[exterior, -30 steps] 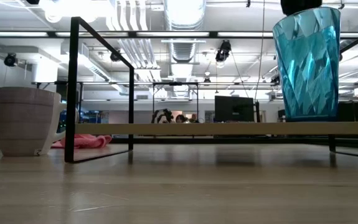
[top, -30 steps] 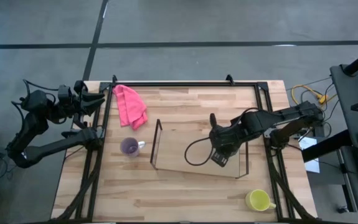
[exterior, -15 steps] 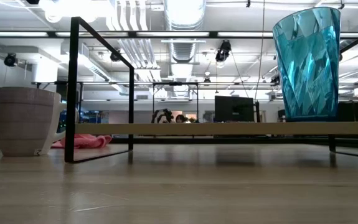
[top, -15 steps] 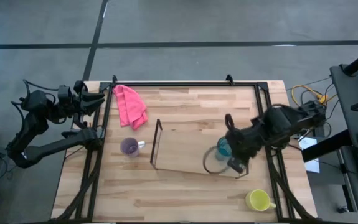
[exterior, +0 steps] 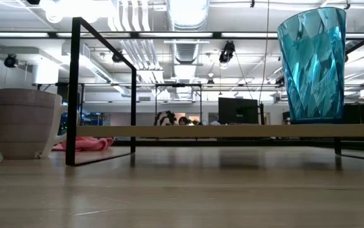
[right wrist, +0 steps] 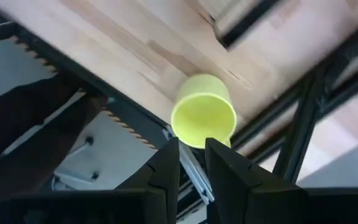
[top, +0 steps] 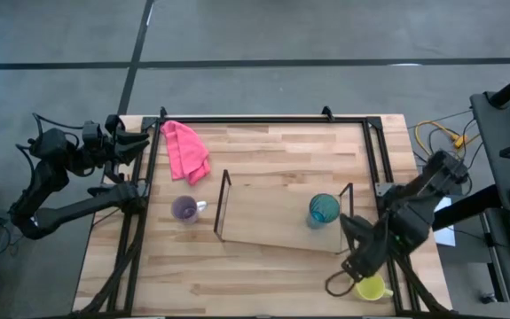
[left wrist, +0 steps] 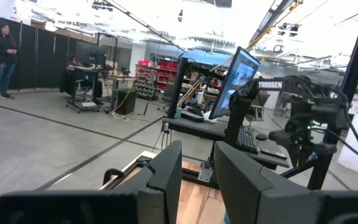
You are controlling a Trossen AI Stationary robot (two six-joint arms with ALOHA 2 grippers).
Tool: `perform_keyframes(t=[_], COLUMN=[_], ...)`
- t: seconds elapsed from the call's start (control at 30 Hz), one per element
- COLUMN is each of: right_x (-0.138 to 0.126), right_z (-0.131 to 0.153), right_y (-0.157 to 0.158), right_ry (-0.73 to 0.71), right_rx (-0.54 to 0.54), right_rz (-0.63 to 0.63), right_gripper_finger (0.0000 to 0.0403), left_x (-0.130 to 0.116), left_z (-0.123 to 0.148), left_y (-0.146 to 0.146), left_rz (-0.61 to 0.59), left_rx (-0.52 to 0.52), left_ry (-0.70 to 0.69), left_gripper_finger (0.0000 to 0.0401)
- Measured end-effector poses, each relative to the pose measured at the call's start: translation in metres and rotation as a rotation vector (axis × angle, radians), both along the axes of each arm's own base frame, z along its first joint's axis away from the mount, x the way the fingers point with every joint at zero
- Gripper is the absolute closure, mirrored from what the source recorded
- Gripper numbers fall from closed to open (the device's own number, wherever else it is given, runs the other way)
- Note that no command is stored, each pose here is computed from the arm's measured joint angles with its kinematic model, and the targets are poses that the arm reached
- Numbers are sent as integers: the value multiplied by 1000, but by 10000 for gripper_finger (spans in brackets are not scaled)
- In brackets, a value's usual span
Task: Stack small to large cups/mugs on shelf
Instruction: Put purple mug on the shelf
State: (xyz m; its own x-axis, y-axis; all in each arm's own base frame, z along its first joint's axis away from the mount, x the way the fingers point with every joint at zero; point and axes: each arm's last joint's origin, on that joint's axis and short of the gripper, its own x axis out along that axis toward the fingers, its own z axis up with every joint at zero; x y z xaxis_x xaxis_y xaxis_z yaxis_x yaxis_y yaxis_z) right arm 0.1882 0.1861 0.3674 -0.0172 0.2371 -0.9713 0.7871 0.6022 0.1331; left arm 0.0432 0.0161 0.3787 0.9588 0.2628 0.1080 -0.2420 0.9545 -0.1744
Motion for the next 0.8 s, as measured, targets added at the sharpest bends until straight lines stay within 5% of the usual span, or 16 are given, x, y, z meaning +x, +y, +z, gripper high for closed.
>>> perform_keyframes(t=[0.27, 0.67, 0.8], right_x=[-19, -21, -7], right_z=[-19, -33, -28], right_y=[22, 43, 44], right_ry=[74, 22, -169], right_rx=[-33, 56, 75], right_rz=[-117, -143, -70], right_gripper_finger=[329, 334, 335], left_x=[0, 0, 0], left_z=[0, 0, 0], left_y=[0, 0, 0], left_rz=[0, 0, 0], left_rx=[0, 0, 0], left_ry=[0, 0, 0], left_gripper_finger=[319, 319, 319])
